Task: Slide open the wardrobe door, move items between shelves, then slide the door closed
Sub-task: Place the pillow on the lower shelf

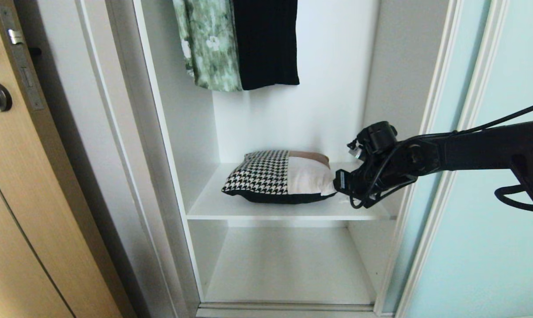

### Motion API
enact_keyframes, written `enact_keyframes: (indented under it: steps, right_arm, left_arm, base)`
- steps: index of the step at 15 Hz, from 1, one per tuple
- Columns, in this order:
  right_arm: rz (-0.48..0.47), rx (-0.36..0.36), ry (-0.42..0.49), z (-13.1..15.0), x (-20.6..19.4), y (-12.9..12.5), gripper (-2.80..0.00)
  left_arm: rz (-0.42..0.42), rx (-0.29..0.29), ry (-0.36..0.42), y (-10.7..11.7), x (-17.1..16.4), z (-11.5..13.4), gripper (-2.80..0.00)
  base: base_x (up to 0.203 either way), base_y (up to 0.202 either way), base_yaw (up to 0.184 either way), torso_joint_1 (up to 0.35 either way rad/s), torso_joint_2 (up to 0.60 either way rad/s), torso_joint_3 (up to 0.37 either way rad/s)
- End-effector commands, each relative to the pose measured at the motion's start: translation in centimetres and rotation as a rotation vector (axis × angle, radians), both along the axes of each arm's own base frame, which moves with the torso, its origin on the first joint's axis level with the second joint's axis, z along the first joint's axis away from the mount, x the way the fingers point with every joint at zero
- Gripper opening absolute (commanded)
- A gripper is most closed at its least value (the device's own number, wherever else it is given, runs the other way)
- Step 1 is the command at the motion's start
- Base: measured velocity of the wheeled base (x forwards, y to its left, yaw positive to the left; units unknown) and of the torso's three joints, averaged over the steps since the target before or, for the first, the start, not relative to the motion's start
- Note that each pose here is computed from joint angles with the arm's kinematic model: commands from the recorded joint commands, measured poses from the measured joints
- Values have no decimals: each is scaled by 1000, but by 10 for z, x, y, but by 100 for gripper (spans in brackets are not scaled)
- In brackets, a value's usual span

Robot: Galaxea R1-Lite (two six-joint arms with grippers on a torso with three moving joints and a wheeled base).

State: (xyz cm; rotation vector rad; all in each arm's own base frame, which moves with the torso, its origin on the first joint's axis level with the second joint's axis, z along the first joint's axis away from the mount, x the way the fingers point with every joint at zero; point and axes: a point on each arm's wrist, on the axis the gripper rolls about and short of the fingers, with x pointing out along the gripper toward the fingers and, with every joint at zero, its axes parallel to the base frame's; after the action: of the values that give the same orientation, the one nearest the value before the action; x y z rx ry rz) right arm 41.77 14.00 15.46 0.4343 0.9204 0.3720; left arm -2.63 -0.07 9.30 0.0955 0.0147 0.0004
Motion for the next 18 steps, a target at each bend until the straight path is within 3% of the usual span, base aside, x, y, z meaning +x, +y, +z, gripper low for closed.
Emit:
enact_keyframes:
  steps: [1,3,5,10,14,18]
  right_arm:
    - [-10,-3,22,-13,9,-1,0]
    - [-24,-6,23,-20,18,-3,0]
    - [-37,-5,23,-28,29,-6,0]
    - [-61,10,-21,-36,52,-17,0]
    - [-50,30,-60,-52,63,-13,0]
    - [-52,51,-136,-56,73,-15,0]
  left_arm:
    - [1,0,-2,0,4,33,-280]
    - [6,0,-30,0,3,55,-280]
    - [21,-2,-1,1,13,76,-280]
    - [103,-22,170,4,78,130,-280]
    - [3,-172,270,2,155,168,-280]
    - [-122,-330,440,-1,216,155,-280]
  base:
    - [0,0,0,0,0,0]
    - [0,0,0,0,0,0]
    - [0,0,0,0,0,0]
    - [0,0,0,0,0,0]
    - [0,0,0,0,0,0]
    - [0,0,0,0,0,0]
